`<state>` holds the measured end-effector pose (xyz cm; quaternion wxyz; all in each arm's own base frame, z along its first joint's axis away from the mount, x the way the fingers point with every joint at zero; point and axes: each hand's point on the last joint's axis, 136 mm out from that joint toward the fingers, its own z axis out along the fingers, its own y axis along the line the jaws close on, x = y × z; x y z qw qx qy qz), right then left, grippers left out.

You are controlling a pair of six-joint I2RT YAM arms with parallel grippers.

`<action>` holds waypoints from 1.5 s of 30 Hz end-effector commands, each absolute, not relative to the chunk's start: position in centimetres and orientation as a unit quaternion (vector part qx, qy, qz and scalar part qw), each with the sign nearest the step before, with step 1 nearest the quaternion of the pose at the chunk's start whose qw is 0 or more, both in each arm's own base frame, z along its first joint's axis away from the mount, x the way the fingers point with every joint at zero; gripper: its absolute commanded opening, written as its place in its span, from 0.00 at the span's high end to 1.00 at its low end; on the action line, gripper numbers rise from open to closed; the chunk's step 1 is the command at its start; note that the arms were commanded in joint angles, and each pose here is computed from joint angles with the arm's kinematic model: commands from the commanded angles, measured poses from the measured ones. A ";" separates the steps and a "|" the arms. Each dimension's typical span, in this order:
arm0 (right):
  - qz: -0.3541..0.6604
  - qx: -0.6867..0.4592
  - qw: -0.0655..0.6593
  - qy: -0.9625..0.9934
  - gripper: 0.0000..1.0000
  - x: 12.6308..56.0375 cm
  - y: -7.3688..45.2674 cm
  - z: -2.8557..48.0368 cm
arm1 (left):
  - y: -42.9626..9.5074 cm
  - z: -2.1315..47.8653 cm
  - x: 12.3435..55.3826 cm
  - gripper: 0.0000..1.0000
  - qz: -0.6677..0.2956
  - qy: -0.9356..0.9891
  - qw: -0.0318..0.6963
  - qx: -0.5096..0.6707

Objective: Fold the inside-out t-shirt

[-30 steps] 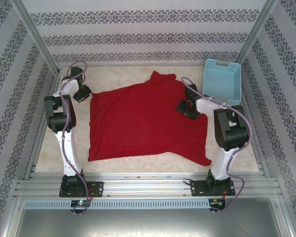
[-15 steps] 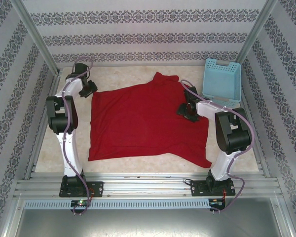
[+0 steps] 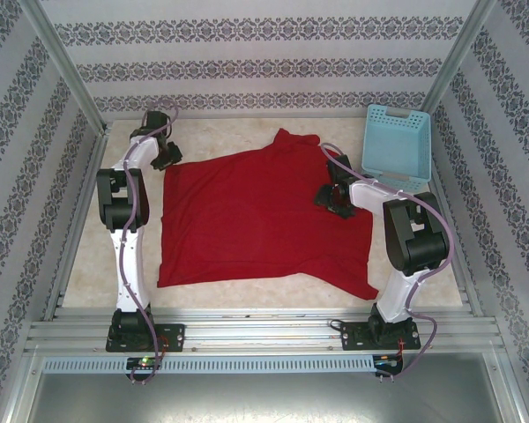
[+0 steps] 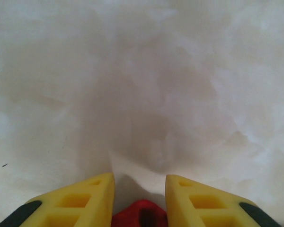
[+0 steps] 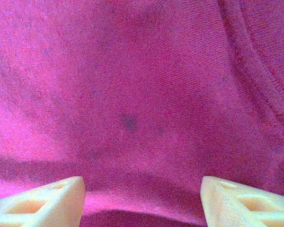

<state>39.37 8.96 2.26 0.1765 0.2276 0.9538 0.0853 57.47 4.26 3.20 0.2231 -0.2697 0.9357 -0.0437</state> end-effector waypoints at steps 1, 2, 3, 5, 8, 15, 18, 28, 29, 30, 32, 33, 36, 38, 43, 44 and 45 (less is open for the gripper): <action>0.070 0.225 0.180 0.955 0.34 38.9 8.3 2.8 | 4.3 2.2 56.5 0.71 -0.031 0.945 0.195 -0.260; 0.067 0.226 0.180 0.955 0.34 38.9 8.1 2.7 | 4.2 2.3 56.4 0.72 -0.032 0.946 0.193 -0.260; 0.066 0.227 0.181 0.955 0.34 38.9 8.0 2.8 | 4.1 2.4 56.2 0.74 -0.031 0.946 0.191 -0.259; 0.064 0.229 0.181 0.954 0.34 38.8 7.8 2.7 | 4.2 2.6 55.9 0.75 -0.026 0.947 0.188 -0.259; 0.065 0.232 0.181 0.953 0.33 38.7 7.5 2.8 | 4.4 3.1 55.2 0.73 -0.010 0.949 0.184 -0.258; 0.064 0.234 0.182 0.953 0.33 38.6 7.2 2.9 | 3.7 2.9 55.5 0.78 -0.012 0.951 0.184 -0.249; 0.062 0.234 0.179 0.954 0.33 38.5 7.2 2.8 | 3.5 2.8 55.8 0.84 -0.019 0.950 0.184 -0.251; 0.047 0.240 0.180 0.953 0.33 37.6 6.5 2.7 | 3.4 7.3 56.5 1.00 -0.046 0.936 0.226 -0.266; 0.043 0.244 0.177 0.952 0.33 37.3 6.3 2.5 | 3.5 8.3 56.4 1.00 -0.049 0.932 0.237 -0.270; 0.041 0.247 0.173 0.952 0.33 36.9 6.3 2.2 | 3.6 9.4 56.2 1.00 -0.052 0.928 0.249 -0.272; 0.028 0.250 0.172 0.952 0.33 36.0 6.3 2.0 | 3.6 11.3 55.9 1.00 -0.061 0.920 0.272 -0.277; 0.023 0.249 0.172 0.953 0.33 35.5 6.5 2.0 | 3.7 12.3 55.8 1.00 -0.065 0.915 0.284 -0.279; 0.022 0.245 0.166 0.955 0.33 34.1 7.3 1.8 | 4.1 14.7 55.3 1.00 -0.071 0.904 0.309 -0.287; 0.014 0.239 0.167 0.956 0.34 33.2 7.6 2.0 | 4.5 15.6 54.9 1.00 -0.076 0.898 0.318 -0.294; 0.028 0.218 0.172 0.960 0.34 29.9 9.1 2.6 | 4.9 17.0 53.6 1.00 -0.089 0.890 0.333 -0.300; 0.029 0.209 0.171 0.962 0.34 29.2 9.6 2.8 | 4.7 17.3 53.3 1.00 -0.092 0.889 0.335 -0.299; 0.030 0.203 0.174 0.963 0.34 28.9 9.8 3.2 | 4.5 17.3 52.9 1.00 -0.097 0.888 0.334 -0.300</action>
